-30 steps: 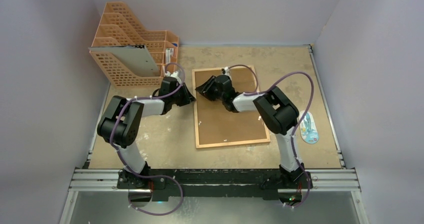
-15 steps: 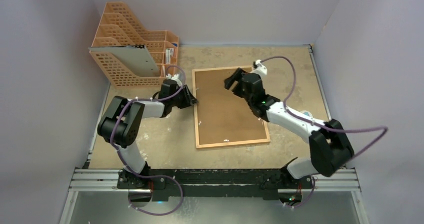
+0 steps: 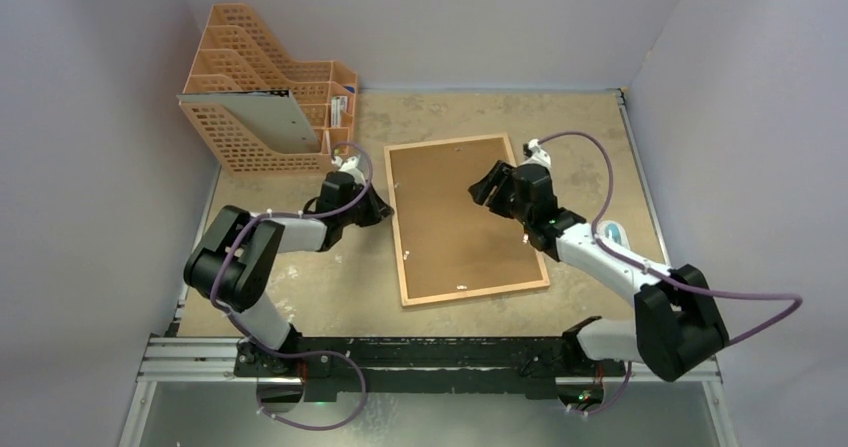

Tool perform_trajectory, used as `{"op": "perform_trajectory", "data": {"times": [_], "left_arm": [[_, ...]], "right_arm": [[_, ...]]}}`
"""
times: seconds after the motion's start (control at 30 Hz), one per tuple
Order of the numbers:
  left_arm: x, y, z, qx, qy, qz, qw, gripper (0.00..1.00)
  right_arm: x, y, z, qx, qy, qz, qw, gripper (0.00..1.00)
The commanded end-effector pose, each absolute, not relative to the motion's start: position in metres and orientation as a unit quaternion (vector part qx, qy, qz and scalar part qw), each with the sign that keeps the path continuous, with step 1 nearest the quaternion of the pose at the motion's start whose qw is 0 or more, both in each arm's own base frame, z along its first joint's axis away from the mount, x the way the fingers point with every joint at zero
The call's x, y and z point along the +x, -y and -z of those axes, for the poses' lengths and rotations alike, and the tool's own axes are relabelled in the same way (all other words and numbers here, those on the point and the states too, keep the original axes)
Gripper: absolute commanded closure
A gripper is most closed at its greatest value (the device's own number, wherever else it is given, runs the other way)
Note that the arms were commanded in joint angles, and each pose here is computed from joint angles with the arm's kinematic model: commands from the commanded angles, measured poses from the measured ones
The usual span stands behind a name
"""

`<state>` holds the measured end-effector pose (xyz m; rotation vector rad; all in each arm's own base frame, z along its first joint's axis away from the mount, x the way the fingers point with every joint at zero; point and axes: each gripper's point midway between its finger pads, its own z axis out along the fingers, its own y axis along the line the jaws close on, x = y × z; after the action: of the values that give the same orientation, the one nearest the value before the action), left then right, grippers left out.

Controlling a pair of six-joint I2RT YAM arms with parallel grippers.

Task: Put the photo into the frame
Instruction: Install the photo frame at the center of the board.

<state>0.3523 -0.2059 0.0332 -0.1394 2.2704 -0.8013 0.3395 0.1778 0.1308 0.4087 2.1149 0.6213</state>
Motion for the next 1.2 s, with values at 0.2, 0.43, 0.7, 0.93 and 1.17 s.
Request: {"op": "perform_trajectory", "data": {"times": [0.2,0.43,0.7,0.93,1.17], "left_arm": [[0.268,0.217,0.010,-0.018,-0.923,0.306,0.233,0.91],[0.269,0.219,0.000,-0.036,-0.909,0.324,0.259,0.60],[0.263,0.216,0.028,-0.068,-0.917,0.316,0.236,0.75],[0.251,0.211,0.047,-0.084,-0.924,0.307,0.213,0.91],[0.244,0.205,0.054,-0.087,-0.928,0.296,0.207,0.94]], "right_arm": [[0.347,-0.298,-0.152,0.063,-0.836,-0.371,0.400,0.37],[0.368,-0.341,-0.140,0.105,-0.817,-0.440,0.357,0.52],[0.390,-0.374,-0.109,0.110,-0.824,-0.448,0.327,0.57],[0.401,-0.380,-0.089,0.130,-0.835,-0.425,0.326,0.59],[0.405,-0.367,-0.073,0.170,-0.834,-0.400,0.339,0.58]]}}
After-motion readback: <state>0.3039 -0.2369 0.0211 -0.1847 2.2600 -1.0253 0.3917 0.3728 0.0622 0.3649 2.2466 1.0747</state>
